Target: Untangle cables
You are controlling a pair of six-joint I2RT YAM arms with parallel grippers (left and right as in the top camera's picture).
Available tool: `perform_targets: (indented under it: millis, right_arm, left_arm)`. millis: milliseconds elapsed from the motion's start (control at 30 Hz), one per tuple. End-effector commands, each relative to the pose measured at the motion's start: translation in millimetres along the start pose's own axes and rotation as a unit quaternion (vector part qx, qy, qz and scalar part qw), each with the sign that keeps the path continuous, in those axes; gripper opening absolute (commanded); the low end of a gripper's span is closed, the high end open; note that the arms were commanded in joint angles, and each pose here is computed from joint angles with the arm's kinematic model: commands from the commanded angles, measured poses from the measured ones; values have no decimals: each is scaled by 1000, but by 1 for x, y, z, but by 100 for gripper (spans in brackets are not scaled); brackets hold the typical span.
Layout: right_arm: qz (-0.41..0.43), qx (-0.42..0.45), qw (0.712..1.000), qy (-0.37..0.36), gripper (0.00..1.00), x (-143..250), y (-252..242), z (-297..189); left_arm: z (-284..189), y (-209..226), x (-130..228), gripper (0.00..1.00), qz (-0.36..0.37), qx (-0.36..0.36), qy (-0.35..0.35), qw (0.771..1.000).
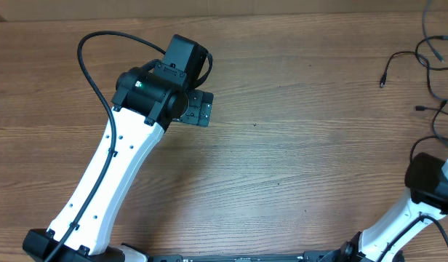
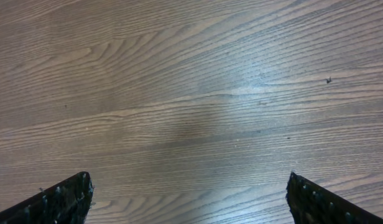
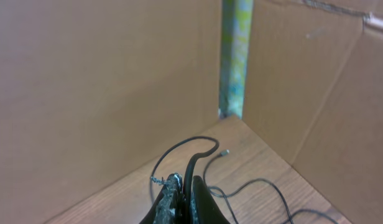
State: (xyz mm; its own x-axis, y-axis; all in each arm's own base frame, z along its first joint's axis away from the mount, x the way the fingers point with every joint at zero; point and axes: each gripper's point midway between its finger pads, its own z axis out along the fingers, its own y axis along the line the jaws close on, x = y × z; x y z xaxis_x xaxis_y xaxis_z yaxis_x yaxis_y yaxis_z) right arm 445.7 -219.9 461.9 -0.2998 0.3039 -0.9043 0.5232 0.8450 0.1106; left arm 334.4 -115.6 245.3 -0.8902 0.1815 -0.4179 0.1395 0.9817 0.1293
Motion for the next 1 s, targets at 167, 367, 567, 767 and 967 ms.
perform_targets:
  millis: [167,367,567,767,967]
  right_arm:
    - [5,9,998,64,4,41,-17,54]
    - [17,63,990,124,4,93,-63,101]
    - [49,115,979,162,4,137,-133,126]
    - [75,136,970,186,54,166,-174,132]
    - [110,66,972,198,100,176,-170,135]
  left_arm:
    - [-1,0,-3,100,1,2,-3,1000]
    - [-1,0,-3,100,1,2,-3,1000]
    - [-1,0,-3,100,1,2,-3,1000]
    - [-1,0,-3,100,1,2,-3,1000]
    - [-1,0,-3,100,1,2,-3,1000]
